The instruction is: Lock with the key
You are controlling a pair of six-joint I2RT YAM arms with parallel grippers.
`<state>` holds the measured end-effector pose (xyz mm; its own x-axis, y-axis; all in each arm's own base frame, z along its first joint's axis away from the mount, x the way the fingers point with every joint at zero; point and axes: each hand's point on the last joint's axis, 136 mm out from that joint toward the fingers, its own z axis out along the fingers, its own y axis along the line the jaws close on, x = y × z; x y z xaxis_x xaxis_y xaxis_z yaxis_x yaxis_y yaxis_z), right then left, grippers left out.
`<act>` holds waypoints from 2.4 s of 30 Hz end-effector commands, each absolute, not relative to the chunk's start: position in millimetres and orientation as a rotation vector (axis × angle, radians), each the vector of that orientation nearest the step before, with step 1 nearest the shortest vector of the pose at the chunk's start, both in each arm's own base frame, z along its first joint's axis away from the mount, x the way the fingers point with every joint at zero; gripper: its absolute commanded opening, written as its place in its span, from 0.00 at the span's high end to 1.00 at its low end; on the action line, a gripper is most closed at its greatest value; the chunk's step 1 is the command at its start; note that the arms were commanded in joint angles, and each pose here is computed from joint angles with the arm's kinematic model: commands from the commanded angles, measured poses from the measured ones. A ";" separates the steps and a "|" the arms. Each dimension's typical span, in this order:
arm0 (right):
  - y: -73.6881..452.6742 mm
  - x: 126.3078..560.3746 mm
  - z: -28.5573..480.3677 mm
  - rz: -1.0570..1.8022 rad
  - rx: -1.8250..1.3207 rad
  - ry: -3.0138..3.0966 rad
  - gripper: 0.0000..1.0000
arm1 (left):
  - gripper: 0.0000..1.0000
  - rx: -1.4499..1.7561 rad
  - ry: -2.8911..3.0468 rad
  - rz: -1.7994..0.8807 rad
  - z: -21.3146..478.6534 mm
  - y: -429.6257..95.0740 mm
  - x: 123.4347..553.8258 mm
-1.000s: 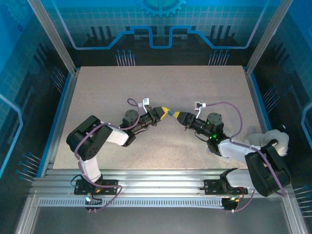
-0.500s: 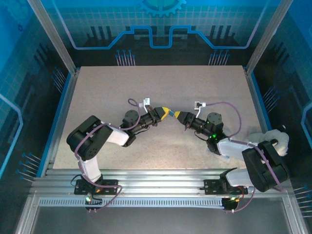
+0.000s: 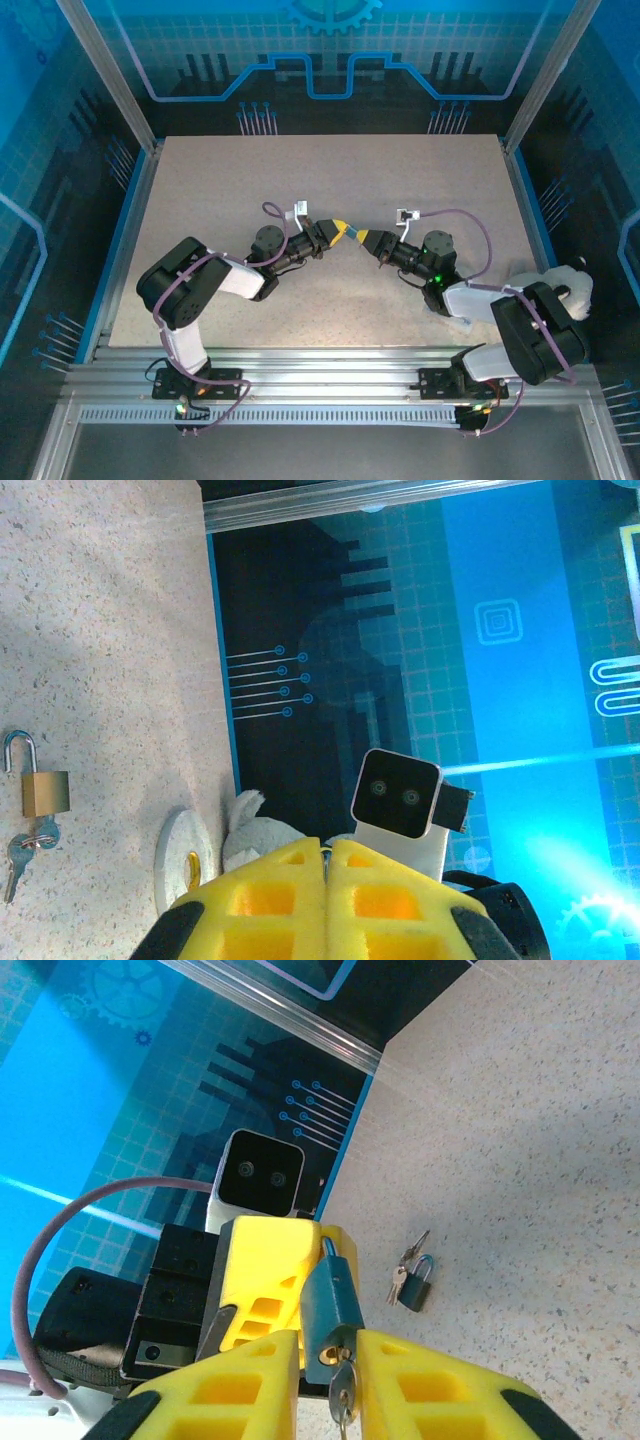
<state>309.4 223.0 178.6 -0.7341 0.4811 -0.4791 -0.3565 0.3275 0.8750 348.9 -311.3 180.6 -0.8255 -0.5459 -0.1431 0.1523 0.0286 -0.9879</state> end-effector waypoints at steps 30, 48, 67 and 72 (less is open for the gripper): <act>224.6 314.2 193.1 1.520 0.070 1.827 1.00 | 1.00 -0.384 1.753 -1.895 195.4 -308.5 348.3; 217.8 314.6 190.2 1.478 0.089 1.849 1.00 | 1.00 -0.406 1.732 -1.862 196.6 -298.2 351.4; 219.9 314.9 190.3 1.492 0.080 1.853 1.00 | 1.00 -0.467 1.709 -1.842 197.0 -282.4 358.9; 219.4 314.7 190.4 1.486 0.079 1.854 1.00 | 1.00 -0.477 1.716 -1.838 193.5 -280.2 360.4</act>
<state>309.5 221.0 174.6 -0.7485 0.4759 -0.4619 -0.3356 0.3288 0.8827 359.0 -287.6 174.1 -0.7908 -0.6018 -0.1116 0.1185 0.0284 -0.9926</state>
